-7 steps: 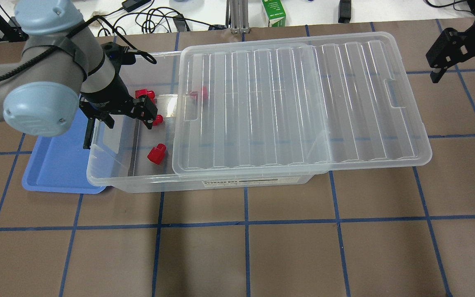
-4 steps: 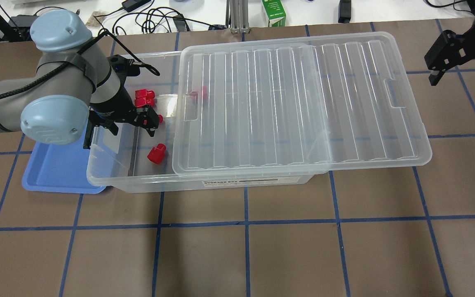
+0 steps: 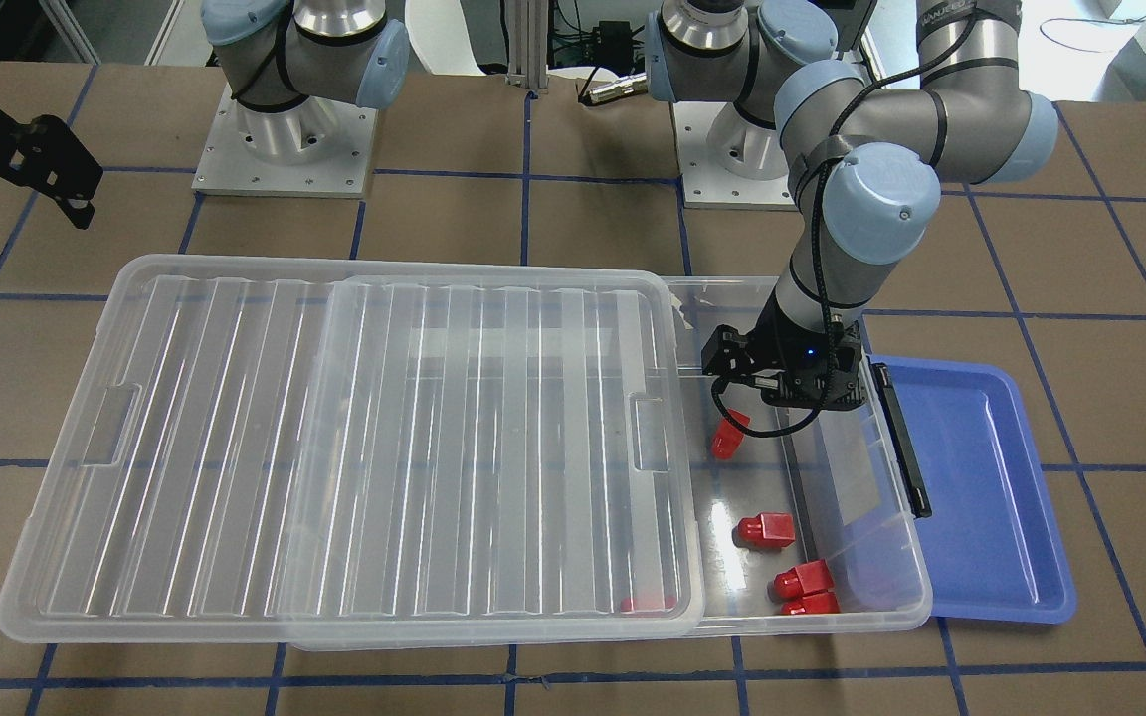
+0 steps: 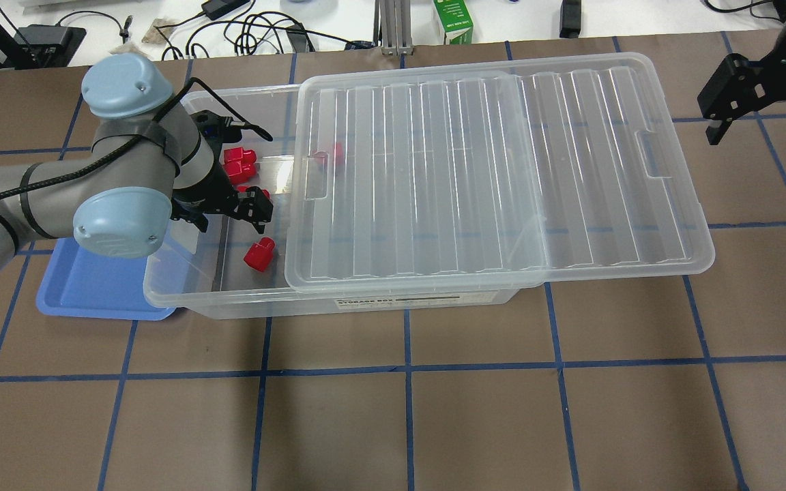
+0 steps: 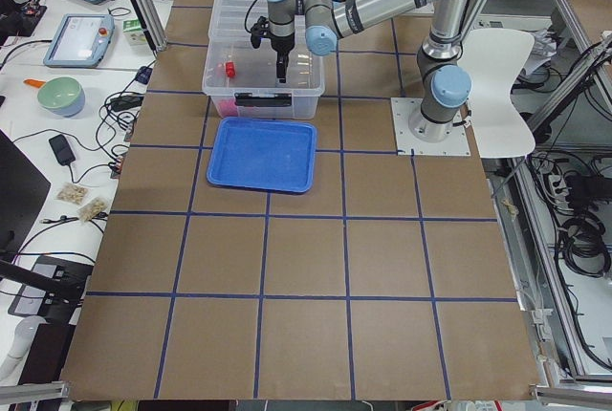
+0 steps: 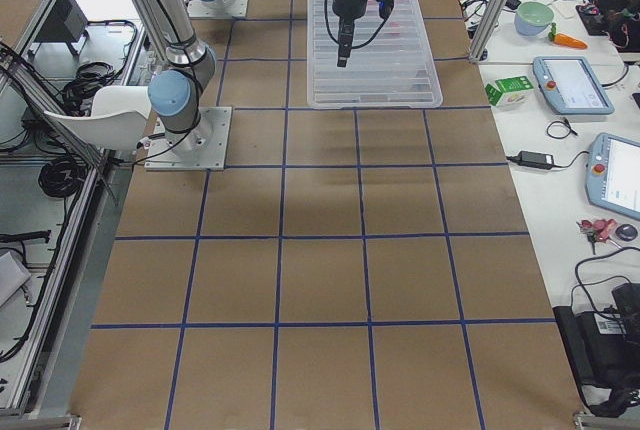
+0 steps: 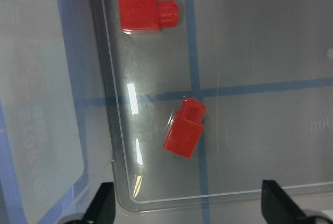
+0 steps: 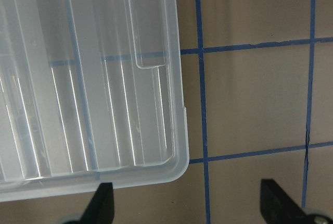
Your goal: Place red block in blue tray from box
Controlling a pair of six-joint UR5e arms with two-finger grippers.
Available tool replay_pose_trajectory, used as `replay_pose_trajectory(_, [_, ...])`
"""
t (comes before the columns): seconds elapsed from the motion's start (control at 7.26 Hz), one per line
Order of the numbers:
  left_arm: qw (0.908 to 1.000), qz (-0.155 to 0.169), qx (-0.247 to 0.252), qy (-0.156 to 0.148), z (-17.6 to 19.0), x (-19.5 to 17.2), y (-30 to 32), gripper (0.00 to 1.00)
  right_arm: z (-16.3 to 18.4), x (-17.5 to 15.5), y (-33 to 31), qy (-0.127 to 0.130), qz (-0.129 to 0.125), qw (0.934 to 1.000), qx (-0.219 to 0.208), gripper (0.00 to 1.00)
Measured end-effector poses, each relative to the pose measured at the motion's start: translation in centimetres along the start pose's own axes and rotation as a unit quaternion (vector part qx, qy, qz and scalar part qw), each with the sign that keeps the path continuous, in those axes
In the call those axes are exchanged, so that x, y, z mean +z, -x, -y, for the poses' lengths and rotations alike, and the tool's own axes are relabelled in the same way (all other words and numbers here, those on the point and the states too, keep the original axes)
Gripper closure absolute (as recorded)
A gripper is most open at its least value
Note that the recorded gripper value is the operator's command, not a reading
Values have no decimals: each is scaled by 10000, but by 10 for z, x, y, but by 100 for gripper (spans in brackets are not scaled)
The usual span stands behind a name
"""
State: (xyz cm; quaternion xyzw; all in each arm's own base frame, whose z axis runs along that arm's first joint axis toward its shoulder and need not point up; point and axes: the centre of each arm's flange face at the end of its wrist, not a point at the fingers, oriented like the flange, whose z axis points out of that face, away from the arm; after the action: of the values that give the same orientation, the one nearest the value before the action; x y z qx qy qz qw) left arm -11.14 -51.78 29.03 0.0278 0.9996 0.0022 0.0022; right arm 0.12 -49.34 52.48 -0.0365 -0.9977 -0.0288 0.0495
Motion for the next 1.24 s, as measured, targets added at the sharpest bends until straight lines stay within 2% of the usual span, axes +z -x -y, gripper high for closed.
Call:
replay_pose_trajectory(0.41, [9994, -11, -299, 154, 5, 24, 0, 0, 0, 0, 2, -7, 0, 10000, -29, 0])
replay_pose_trajectory(1.24, [9994, -29, -174, 291, 12, 73, -1, 0, 1, 0, 4, -23, 69, 10000, 15, 0])
